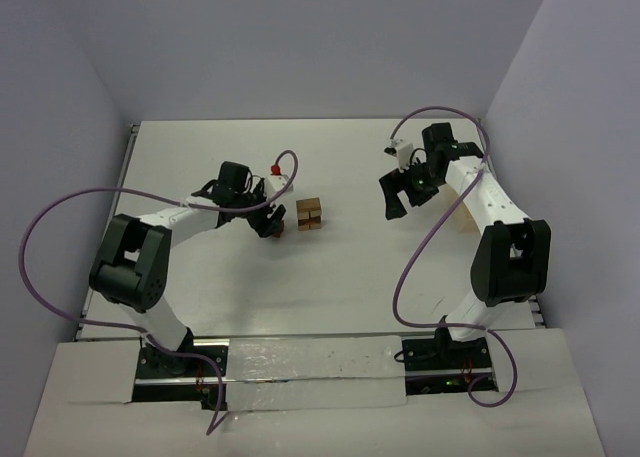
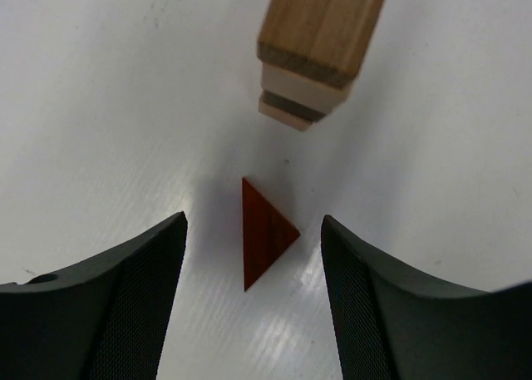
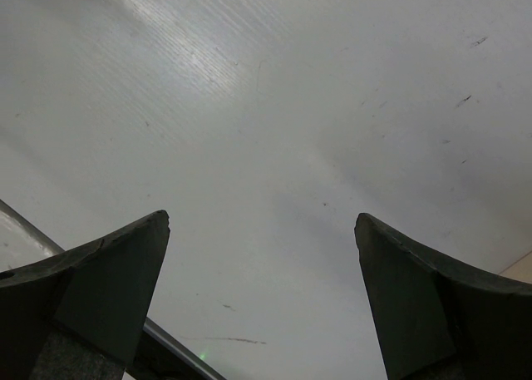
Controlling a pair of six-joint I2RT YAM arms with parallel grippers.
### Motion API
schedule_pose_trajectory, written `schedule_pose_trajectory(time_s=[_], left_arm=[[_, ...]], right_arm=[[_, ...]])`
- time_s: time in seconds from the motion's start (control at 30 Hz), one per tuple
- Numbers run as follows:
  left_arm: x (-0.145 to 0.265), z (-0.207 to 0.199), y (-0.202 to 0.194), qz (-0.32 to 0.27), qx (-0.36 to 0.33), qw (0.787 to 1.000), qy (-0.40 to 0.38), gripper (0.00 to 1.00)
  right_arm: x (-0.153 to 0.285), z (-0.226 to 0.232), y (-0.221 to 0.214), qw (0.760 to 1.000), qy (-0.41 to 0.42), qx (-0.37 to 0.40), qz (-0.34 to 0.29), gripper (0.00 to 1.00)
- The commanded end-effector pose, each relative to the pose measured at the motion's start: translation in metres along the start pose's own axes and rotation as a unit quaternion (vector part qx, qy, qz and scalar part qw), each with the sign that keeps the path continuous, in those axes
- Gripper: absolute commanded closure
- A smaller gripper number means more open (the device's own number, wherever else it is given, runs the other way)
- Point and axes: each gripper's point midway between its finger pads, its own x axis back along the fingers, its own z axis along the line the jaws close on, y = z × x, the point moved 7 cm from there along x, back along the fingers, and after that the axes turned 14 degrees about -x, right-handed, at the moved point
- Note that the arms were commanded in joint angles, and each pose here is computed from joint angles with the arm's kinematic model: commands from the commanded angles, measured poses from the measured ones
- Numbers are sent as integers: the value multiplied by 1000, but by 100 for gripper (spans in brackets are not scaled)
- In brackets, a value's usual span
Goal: Build the wood block tower
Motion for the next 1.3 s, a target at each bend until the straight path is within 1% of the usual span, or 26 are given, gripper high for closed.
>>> schedule_pose_trajectory(time_s=[0.0, 0.17, 0.47, 0.53, 0.67, 0.8, 1.1, 1.17, 1.27], left_arm=[[-11, 9, 10, 4, -12, 1000, -9, 30], [-17, 9, 6, 20, -4, 1000, -21, 34], [-15, 0, 0, 27, -20, 998, -51, 34], [-17, -4, -4, 33, -18, 997, -68, 35], [-18, -4, -10, 41, -20, 996, -80, 40], [-18, -2, -13, 40, -16, 996, -77, 43], [-19, 4, -5, 23, -3, 997, -73, 49], [-19, 4, -4, 22, 0, 997, -75, 53], [-17, 2, -4, 23, 3, 996, -81, 62]], right_arm=[[16, 3, 14, 999, -6, 13, -41, 0], [15, 3, 14, 999, -4, 12, -38, 0], [14, 2, 14, 999, -1, 10, -32, 0], [15, 2, 15, 999, 0, 10, -32, 0], [15, 3, 14, 999, -2, 11, -32, 0], [15, 2, 14, 999, -2, 12, -32, 0], [14, 2, 13, 999, -3, 11, -30, 0], [15, 2, 13, 999, -5, 11, -32, 0], [17, 3, 14, 999, -6, 15, -36, 0]])
